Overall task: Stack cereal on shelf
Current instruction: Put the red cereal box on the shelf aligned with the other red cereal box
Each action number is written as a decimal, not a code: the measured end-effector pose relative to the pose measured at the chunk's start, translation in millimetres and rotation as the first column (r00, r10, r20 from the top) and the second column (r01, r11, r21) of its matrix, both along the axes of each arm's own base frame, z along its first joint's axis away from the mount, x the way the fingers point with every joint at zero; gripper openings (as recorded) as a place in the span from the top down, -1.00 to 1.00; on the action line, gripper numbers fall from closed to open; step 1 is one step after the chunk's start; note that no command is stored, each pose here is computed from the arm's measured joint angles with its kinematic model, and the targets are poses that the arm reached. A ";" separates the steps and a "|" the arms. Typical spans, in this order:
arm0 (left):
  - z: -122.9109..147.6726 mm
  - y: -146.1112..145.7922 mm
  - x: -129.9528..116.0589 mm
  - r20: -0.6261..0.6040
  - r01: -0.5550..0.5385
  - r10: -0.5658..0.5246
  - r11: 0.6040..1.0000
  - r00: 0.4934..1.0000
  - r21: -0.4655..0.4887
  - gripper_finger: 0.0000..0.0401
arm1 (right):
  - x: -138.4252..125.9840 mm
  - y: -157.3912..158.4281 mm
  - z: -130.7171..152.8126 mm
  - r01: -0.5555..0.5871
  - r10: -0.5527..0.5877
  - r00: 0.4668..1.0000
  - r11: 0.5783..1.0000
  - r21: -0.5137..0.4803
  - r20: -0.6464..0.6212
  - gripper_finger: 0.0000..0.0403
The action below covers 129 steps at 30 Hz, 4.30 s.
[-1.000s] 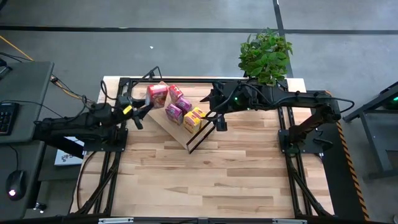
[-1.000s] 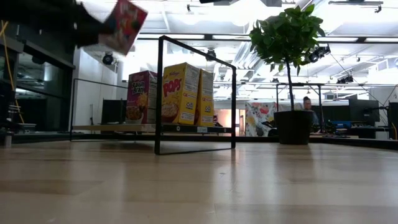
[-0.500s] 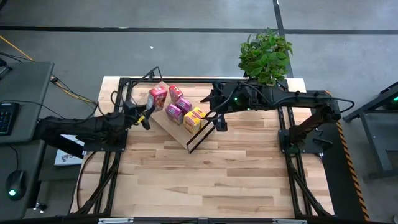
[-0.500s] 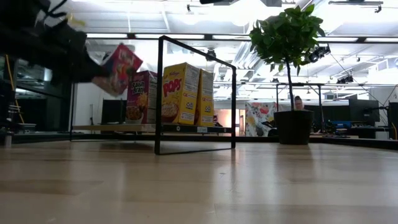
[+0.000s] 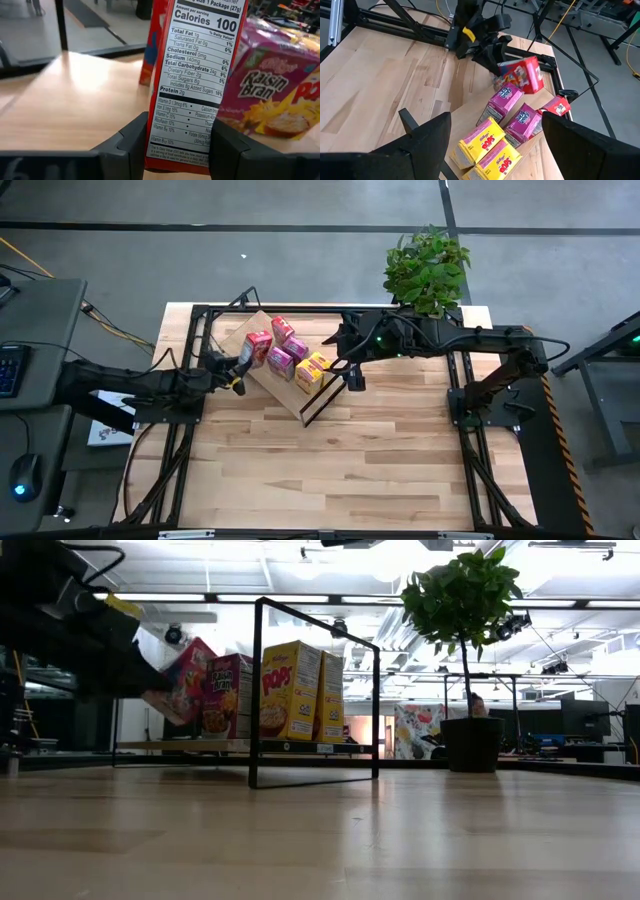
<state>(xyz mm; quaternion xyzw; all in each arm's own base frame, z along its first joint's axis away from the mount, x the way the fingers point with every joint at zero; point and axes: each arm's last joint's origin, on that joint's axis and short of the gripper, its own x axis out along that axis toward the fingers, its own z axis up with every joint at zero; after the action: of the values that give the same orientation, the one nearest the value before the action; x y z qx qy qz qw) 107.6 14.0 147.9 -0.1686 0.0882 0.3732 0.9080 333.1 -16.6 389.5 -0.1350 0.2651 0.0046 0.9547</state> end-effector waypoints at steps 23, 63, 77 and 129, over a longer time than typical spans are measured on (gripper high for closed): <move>-25.1 -2.3 9.3 -0.178 0.008 -0.030 0.992 0.984 -0.124 0.18 | 1.2 -0.2 1.6 -0.002 0.003 1.000 1.000 -0.008 0.021 -0.51; 13.9 -3.3 16.7 -0.285 0.114 -0.118 0.993 0.951 -0.033 -0.40 | 1.3 -0.2 1.5 -0.002 0.002 1.000 1.000 -0.007 0.021 -0.51; 66.7 -3.7 20.8 -0.281 0.174 -0.154 0.984 0.947 0.047 -0.40 | 1.3 -0.2 1.5 0.001 -0.001 1.000 1.000 -0.001 0.020 -0.51; -13.7 -25.3 8.2 -0.028 0.014 -0.017 0.990 0.999 -0.138 1.00 | 1.3 0.1 1.3 -0.023 0.023 1.000 1.000 -0.019 0.019 -0.51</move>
<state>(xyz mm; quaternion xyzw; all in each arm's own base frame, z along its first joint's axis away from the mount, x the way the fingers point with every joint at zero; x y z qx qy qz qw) 115.8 -11.3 134.2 -0.2247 0.1280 0.3616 0.8957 334.4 -16.4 390.8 -0.1470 0.2545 0.0119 0.9557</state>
